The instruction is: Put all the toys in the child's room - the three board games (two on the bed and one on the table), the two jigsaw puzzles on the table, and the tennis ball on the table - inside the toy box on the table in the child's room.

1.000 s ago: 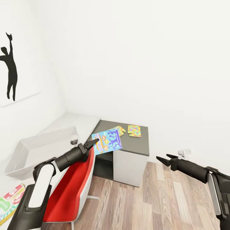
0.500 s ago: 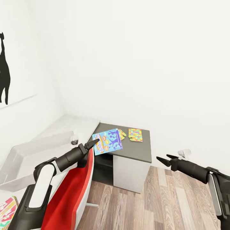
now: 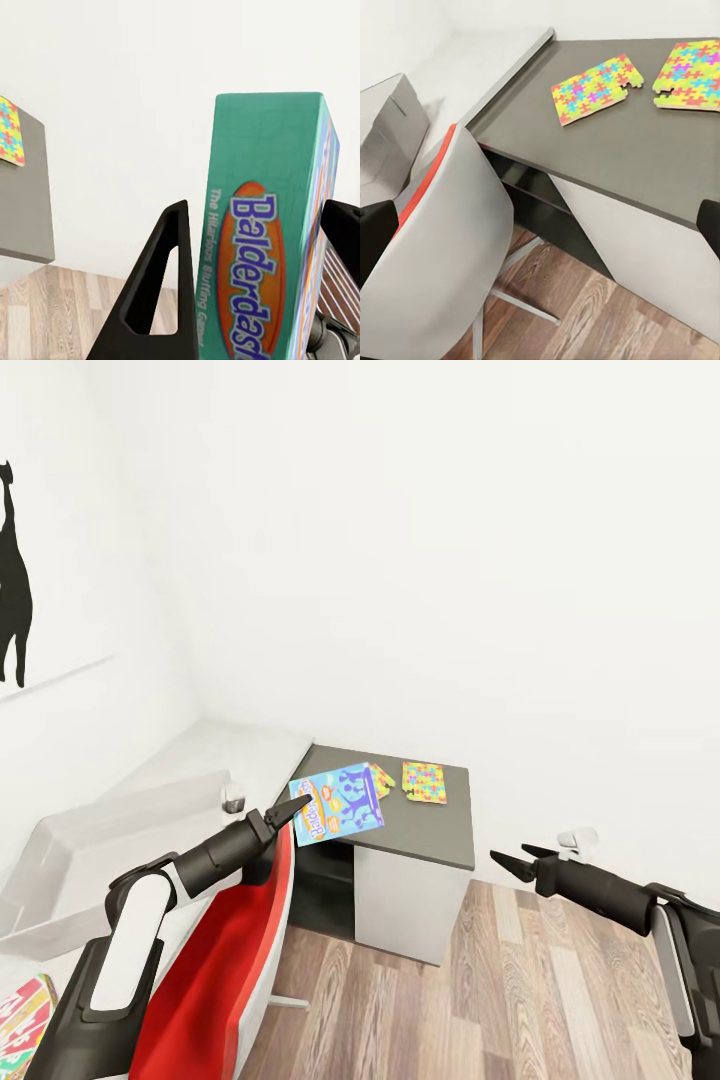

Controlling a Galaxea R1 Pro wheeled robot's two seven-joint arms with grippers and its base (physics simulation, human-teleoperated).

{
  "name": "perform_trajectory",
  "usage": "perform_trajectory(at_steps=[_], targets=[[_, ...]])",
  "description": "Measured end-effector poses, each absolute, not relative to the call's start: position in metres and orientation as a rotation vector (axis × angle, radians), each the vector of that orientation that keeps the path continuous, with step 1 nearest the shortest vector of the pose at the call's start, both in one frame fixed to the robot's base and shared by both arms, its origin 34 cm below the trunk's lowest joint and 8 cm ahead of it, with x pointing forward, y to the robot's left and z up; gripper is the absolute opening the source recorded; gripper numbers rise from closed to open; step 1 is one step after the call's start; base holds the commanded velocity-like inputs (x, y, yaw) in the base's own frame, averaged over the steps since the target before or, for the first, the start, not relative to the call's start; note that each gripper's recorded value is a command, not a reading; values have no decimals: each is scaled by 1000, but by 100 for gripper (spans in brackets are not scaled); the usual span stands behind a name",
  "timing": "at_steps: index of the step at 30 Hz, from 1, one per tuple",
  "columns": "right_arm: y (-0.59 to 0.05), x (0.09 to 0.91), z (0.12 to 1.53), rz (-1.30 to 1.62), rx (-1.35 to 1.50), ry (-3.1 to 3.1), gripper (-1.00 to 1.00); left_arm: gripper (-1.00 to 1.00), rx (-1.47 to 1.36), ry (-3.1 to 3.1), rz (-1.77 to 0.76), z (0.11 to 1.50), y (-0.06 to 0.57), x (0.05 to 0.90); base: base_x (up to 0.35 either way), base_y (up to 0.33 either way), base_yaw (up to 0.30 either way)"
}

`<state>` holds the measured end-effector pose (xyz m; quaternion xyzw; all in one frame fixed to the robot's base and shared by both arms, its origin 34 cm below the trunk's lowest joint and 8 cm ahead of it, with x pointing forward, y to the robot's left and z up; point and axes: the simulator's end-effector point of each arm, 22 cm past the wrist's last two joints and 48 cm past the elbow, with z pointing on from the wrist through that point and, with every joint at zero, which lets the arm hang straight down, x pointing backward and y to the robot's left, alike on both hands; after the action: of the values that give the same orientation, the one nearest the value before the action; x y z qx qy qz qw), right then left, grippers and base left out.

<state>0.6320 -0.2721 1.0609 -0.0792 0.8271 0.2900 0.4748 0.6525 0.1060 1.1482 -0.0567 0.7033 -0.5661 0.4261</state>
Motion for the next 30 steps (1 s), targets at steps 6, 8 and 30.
perform_trajectory(at_steps=[6, 8, 30], targets=[[-273, 632, 1061, 707, -191, 2023, 100, -100, -142, 1757, -1416, 1148, 106, 653, 0, 0, 121], [-273, 632, 1061, 708, -191, 2022, 100, -100, -142, 1757, -1415, 1148, 106, 653, 0, 0, 205], [-274, 632, 1062, 705, -189, 2020, 100, -100, -120, 1808, -1335, 1135, 105, 655, 138, -161, 201]])
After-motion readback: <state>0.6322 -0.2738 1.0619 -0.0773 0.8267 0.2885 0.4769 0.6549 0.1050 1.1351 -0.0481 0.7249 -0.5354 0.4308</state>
